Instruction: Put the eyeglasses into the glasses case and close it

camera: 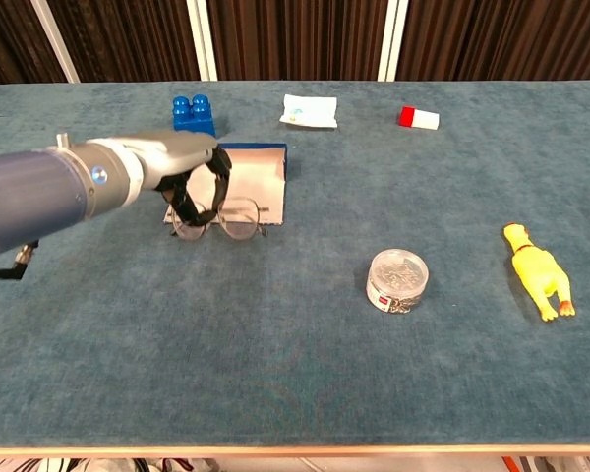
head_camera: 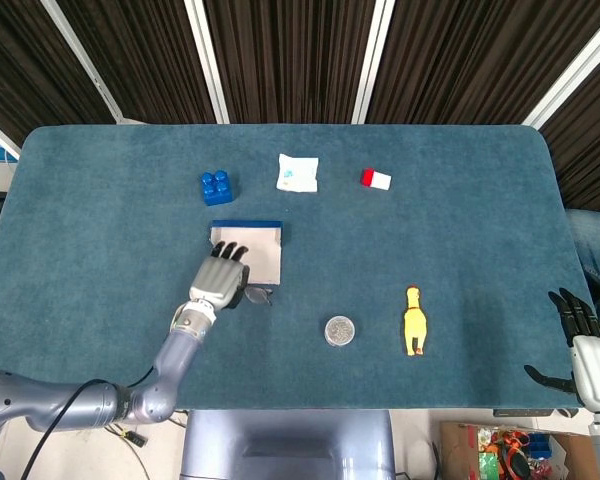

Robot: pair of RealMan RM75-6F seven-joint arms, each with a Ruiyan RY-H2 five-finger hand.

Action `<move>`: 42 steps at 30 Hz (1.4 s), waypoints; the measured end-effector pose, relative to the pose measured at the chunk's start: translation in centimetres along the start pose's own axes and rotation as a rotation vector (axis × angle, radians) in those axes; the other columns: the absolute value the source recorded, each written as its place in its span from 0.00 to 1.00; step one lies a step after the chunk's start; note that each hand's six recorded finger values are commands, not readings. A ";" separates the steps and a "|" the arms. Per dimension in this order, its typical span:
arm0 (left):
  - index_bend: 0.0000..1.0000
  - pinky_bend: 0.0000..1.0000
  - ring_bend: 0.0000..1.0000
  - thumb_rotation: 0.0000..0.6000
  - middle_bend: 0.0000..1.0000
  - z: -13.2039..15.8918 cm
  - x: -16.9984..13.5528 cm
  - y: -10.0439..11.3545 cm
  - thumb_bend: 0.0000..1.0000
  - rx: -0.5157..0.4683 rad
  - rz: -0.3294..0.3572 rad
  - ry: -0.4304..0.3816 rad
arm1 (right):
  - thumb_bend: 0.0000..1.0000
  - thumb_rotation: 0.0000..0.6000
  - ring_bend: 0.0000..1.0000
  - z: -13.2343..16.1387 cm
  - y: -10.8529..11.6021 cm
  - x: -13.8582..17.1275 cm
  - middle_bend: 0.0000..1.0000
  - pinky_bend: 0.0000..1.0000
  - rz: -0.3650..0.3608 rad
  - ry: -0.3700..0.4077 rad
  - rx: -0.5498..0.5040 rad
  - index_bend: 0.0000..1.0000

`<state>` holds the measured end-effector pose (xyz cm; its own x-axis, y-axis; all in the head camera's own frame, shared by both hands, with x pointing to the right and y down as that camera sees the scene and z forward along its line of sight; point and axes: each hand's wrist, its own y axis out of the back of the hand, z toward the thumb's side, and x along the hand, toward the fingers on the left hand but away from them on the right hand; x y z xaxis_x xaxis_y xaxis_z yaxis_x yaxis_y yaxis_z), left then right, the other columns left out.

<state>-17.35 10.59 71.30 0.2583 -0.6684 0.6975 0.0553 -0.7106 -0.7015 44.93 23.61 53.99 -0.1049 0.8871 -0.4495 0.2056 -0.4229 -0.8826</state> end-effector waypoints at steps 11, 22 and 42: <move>0.58 0.00 0.00 1.00 0.07 -1.1 3.2 2.9 0.45 -0.006 0.079 0.060 | 0.09 1.00 0.05 -0.1 -0.1 -0.1 0.00 0.19 0.002 -0.011 -0.002 0.00; 0.58 0.00 0.00 1.00 0.07 -2.0 6.8 3.7 0.45 -0.015 0.107 0.141 | 0.09 1.00 0.05 -0.1 -0.2 -0.2 0.00 0.19 0.002 -0.016 -0.007 0.00; 0.59 0.00 0.00 1.00 0.07 -1.5 10.3 2.0 0.45 -0.032 0.063 0.215 | 0.09 1.00 0.05 -0.3 -0.2 -0.4 0.00 0.19 0.011 -0.030 -0.017 0.00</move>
<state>-16.01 1.94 77.27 0.0489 -0.7405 0.6703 0.0145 -0.6705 -0.7418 45.18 23.41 54.41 -0.1313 0.8764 -0.4634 0.2229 -0.4294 -0.8752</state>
